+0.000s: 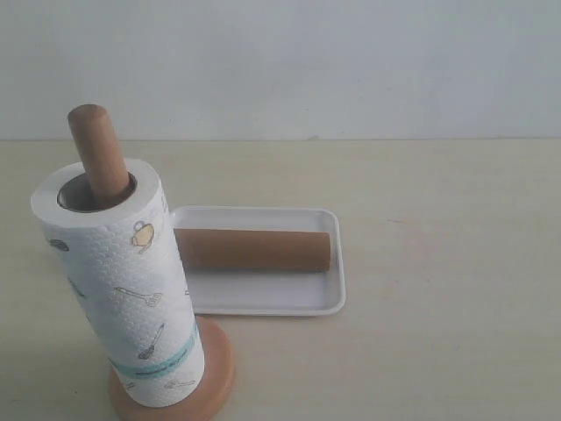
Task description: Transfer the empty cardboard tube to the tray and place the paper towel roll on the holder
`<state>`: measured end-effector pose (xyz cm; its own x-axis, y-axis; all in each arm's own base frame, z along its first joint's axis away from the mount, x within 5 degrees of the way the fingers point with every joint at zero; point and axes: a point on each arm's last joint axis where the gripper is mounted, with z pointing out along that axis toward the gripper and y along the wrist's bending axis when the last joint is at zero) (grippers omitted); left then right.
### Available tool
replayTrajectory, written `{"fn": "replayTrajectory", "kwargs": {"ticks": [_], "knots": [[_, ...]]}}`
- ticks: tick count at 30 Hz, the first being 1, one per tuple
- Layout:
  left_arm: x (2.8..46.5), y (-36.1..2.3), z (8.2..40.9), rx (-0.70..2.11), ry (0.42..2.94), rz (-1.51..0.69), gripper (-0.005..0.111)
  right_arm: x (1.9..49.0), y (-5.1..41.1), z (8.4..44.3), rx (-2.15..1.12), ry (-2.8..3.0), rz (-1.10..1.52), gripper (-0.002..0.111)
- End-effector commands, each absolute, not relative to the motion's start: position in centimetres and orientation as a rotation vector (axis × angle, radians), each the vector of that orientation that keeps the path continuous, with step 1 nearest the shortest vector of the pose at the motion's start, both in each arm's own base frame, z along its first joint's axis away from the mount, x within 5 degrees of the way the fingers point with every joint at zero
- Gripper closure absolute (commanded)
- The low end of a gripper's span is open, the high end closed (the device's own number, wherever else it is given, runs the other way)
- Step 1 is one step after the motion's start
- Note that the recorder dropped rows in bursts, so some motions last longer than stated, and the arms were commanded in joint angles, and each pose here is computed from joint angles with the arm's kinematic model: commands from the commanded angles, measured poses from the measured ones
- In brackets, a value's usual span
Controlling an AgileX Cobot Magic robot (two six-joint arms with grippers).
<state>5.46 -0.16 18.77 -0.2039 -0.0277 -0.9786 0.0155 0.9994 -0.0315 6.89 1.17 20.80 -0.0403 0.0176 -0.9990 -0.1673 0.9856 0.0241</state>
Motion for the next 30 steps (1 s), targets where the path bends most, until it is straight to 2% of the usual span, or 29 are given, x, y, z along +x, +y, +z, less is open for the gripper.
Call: {"fn": "replayTrajectory", "kwargs": {"ticks": [1,14,30], "knots": [[5.5,-0.1,18.7,-0.013,1.774,-0.038,0.103,6.3,0.7,20.0,-0.075,1.652,0.099,0.106],[5.5,-0.1,18.7,-0.013,1.774,-0.038,0.103,5.4,0.4,18.3,-0.012,1.816,0.064,0.106],[5.5,-0.1,18.7,-0.013,1.774,-0.038,0.103,5.3,0.5,18.2,0.019,1.826,0.103,0.106]]}}
